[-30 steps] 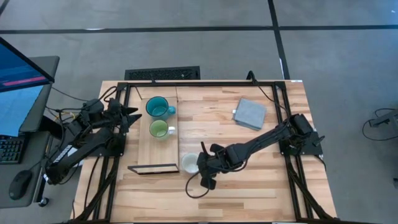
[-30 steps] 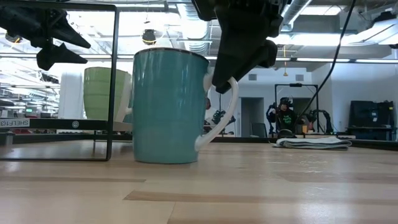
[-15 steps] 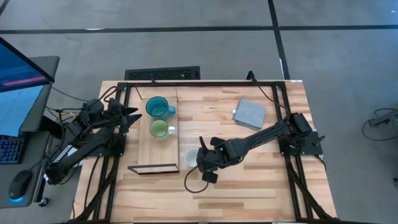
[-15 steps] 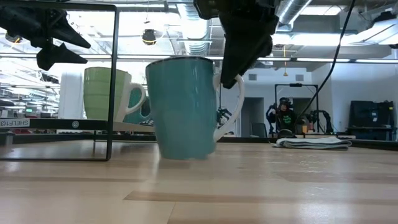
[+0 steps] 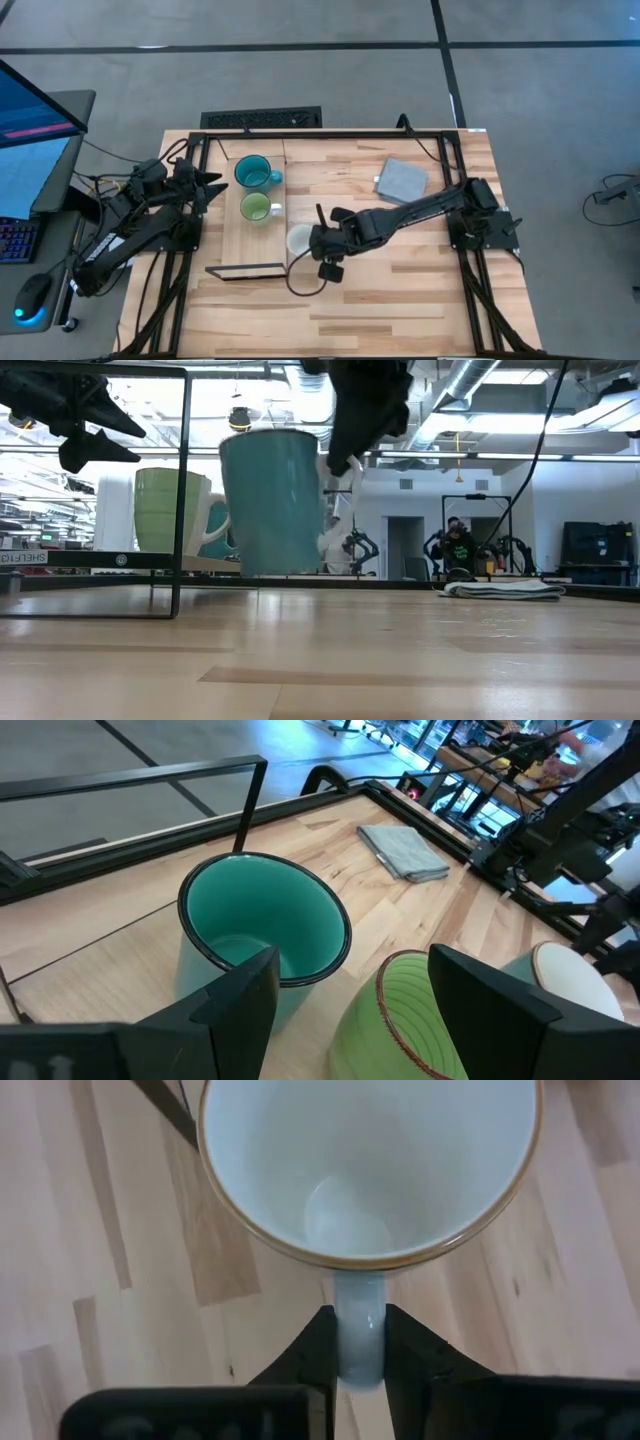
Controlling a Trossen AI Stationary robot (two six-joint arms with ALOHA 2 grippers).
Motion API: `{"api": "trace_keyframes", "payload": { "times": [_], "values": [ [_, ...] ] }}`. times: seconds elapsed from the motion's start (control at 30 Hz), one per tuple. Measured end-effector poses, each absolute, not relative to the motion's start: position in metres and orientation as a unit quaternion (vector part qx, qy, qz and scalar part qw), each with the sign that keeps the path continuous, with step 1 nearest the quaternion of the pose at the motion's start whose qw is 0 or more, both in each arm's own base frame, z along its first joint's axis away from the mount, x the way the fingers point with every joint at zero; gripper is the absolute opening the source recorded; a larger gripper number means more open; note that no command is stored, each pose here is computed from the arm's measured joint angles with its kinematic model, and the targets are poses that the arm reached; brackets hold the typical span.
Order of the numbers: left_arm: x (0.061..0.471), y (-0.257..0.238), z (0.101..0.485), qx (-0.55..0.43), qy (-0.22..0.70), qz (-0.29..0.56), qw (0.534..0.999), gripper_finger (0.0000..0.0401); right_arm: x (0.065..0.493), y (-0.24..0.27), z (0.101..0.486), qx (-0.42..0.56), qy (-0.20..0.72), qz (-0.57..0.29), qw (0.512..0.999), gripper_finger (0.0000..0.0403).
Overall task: Stack small to large cups/mugs on shelf
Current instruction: Put the white mug on the shelf
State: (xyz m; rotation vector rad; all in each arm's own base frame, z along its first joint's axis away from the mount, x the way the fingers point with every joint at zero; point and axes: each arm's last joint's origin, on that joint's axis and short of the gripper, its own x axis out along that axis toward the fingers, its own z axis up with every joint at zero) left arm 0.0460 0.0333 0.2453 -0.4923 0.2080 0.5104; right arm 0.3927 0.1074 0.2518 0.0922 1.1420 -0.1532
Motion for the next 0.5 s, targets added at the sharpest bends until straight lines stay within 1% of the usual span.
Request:
{"api": "trace_keyframes", "payload": {
  "times": [0.5],
  "values": [
    [0.046,0.033,0.245,-0.241,0.102,0.249,0.933,0.0248,0.404,0.092,0.28,0.034,0.508,-0.063,0.858,0.0065]
  ]
}}
